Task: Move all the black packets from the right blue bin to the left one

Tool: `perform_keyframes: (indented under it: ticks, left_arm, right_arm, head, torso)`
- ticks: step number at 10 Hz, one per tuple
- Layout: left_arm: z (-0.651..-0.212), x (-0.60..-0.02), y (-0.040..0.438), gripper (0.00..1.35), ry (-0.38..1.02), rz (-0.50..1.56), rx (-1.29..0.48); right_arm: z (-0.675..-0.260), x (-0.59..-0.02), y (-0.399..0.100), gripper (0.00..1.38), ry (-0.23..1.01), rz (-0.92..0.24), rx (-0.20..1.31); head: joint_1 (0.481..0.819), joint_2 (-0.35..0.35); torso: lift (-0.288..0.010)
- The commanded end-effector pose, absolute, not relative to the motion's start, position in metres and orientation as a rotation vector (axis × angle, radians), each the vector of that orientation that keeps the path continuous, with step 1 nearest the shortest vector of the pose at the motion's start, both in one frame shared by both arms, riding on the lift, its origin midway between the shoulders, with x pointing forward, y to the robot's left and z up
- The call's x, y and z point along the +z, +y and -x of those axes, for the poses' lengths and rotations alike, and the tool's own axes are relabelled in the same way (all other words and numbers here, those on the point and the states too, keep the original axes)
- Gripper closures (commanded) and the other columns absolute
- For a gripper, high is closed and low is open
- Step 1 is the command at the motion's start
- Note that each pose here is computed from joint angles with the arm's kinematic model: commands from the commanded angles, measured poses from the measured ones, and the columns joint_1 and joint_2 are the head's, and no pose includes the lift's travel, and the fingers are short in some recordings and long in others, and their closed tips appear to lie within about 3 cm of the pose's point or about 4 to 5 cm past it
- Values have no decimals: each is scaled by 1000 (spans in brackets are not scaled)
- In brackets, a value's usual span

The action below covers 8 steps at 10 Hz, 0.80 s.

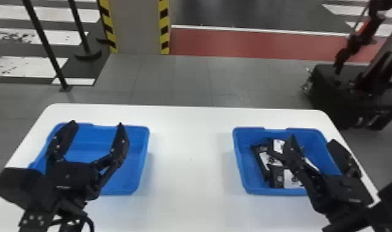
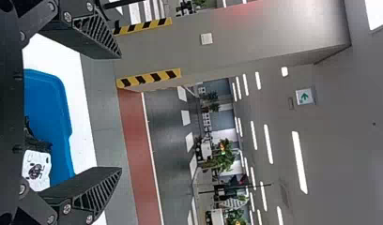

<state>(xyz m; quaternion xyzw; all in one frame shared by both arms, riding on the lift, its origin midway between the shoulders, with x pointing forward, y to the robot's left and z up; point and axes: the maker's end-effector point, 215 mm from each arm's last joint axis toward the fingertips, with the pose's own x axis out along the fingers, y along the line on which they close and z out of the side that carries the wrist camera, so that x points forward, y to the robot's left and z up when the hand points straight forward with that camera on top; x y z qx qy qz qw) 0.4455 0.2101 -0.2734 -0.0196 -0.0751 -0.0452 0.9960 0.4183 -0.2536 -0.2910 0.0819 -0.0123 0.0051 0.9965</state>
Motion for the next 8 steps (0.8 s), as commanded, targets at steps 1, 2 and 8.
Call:
perform_keyframes:
  ticks: [1, 2, 8]
  left_arm:
    - [-446, -273, 210, 134, -151, 41, -88]
    - [-445, -274, 211, 134, -148, 43, -88]
    - [-443, -277, 212, 134, -144, 44, -85]
  right_arm:
    - [-419, -291, -254, 179, -25, -165, 10]
    - [-423, -294, -255, 179, -11, -165, 10]
    - [-475, -390, -309, 179, 192, -86, -47]
  head:
    - [695, -57]
    - [695, -57]
    - [695, -97]
  torso:
    - [-110]
    - [-110]
    - [-110]
